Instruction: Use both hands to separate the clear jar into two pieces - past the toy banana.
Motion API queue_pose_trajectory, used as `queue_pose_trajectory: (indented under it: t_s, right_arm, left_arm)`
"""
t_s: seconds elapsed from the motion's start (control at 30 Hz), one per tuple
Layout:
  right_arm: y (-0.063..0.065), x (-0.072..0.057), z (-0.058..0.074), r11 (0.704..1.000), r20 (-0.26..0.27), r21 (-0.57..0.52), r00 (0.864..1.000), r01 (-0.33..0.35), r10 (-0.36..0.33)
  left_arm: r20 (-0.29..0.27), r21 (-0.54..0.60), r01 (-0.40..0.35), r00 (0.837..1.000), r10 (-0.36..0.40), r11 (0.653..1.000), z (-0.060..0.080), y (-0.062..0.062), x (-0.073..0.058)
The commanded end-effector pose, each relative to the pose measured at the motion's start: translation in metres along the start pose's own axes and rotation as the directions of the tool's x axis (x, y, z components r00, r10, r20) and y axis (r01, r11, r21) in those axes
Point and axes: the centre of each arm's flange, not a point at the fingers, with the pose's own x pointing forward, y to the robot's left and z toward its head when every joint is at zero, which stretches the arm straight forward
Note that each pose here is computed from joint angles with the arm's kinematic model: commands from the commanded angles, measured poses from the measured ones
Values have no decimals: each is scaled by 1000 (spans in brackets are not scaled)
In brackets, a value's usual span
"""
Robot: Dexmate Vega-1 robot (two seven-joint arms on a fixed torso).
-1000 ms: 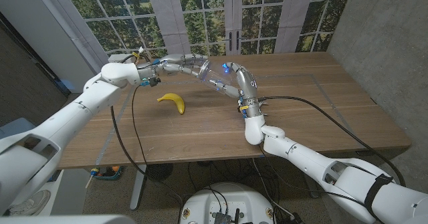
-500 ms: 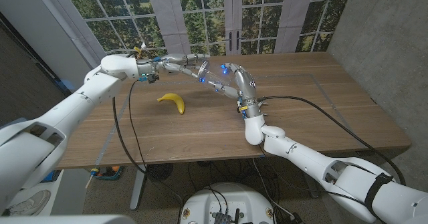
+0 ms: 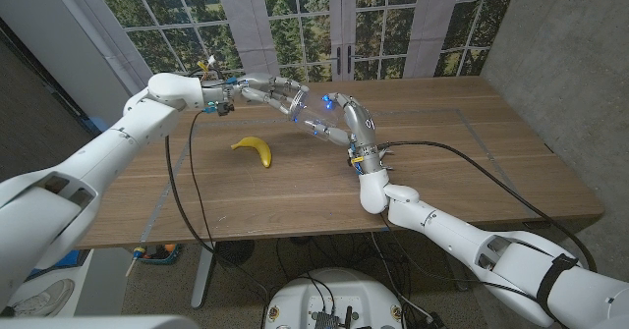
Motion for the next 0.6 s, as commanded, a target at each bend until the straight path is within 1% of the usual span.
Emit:
queue_pose_trajectory:
  t_s: [0.03,0.07,0.1,0.23,0.27,0.33,0.4,0.5,0.53,0.6]
  right_arm:
    - [-3,1,-2,1000,-10,2,1000,11,-11]
    - [-3,1,-2,1000,-11,2,1000,14,-14]
    - [-4,1,-2,1000,-12,4,1000,16,-16]
    - [-4,2,-1,1000,-5,4,1000,20,-20]
    - [-4,2,-1,1000,-4,8,1000,21,-21]
    - [-5,3,0,1000,0,10,1000,22,-22]
    - [-5,3,0,1000,3,13,1000,25,-25]
    - [-6,3,1,999,7,11,1000,30,-30]
    - [-6,3,1,999,8,10,999,31,-31]
    - [-6,2,2,999,11,7,999,31,-31]
  left_arm:
    - [-46,74,-230,971,234,970,13,-7,-14]
    - [-58,99,-257,963,264,961,16,-9,-16]
    - [-66,96,-274,958,281,957,17,-11,-17]
    - [-109,51,-291,949,295,955,15,-19,-18]
    - [-122,40,-285,950,287,958,15,-21,-17]
    - [-138,-24,-257,958,252,966,10,-24,-14]
    - [-153,-60,-248,960,237,967,7,-25,-12]
    - [-157,-137,-223,967,201,965,2,-26,-10]
    - [-161,-148,-218,968,194,965,1,-27,-9]
    - [-180,-147,-231,962,204,962,2,-27,-9]
